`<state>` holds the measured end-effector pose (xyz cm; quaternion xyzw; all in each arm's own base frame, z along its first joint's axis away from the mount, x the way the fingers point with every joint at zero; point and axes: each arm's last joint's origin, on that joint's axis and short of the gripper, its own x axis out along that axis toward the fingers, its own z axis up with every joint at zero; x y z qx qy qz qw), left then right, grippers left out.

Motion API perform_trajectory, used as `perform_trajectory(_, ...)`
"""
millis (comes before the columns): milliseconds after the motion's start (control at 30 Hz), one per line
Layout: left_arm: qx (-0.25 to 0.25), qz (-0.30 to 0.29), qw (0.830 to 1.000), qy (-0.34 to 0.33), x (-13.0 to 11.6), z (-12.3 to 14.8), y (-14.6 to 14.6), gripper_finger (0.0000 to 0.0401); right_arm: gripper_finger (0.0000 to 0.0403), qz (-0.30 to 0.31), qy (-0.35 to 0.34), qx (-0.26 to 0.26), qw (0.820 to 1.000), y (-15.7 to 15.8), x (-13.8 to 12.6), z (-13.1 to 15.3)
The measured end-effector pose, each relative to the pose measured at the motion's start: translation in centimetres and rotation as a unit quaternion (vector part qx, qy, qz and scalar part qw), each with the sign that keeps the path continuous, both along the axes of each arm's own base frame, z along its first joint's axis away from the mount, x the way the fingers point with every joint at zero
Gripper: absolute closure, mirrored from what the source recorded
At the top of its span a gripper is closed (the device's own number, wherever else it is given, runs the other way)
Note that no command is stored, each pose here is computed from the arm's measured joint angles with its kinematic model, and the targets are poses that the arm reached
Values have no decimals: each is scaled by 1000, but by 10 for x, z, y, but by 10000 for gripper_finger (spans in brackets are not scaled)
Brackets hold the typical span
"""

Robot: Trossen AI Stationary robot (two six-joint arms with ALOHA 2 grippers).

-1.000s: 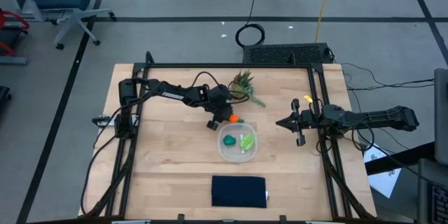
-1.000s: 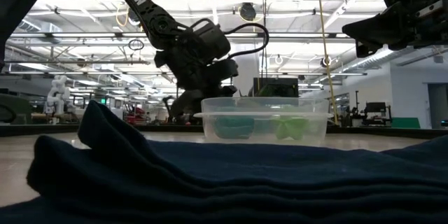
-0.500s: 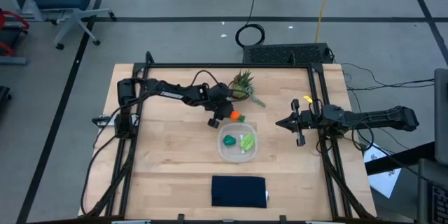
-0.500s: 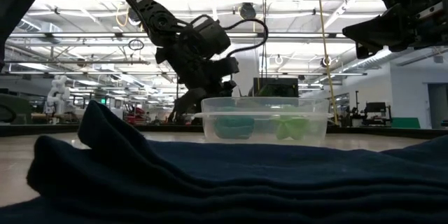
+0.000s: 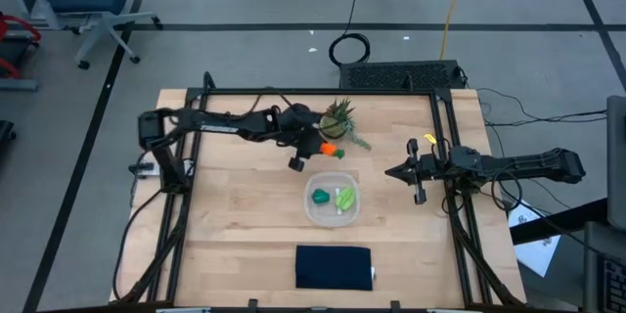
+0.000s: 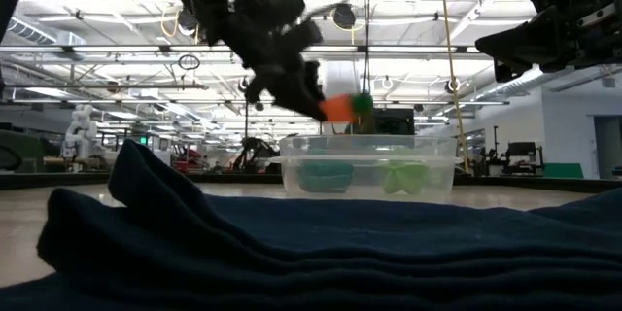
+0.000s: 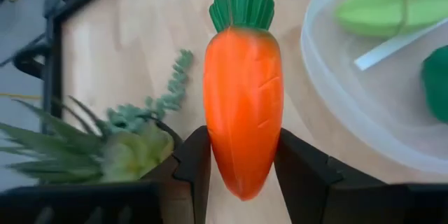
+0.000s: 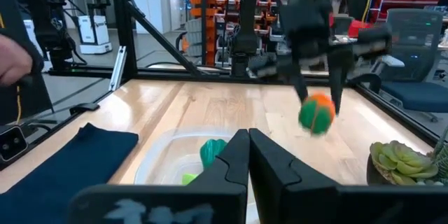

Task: Pick and placing Produce into tupperware
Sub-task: Put the carrot into the transparent bin

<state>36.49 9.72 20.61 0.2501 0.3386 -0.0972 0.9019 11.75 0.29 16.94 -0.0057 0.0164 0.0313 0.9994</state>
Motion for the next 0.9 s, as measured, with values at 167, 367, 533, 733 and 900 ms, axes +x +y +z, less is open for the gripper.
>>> perform_trajectory(167,-3,-1,1000,-3,-16,27,-5,270,403,1,0,1,1000,0,0,0)
perform_trajectory(367,-14,-2,1000,2,-38,53,-12,270,403,1,0,2,1000,0,0,0)
perform_trajectory(533,-37,-4,999,-10,-52,71,-17,270,403,1,-1,8,1000,0,0,0)
perform_trajectory(733,-69,-2,997,-40,-69,95,-24,270,403,1,-4,17,1000,0,0,1)
perform_trajectory(900,-71,-4,996,-62,-85,113,-28,270,403,1,-4,19,1000,0,0,1)
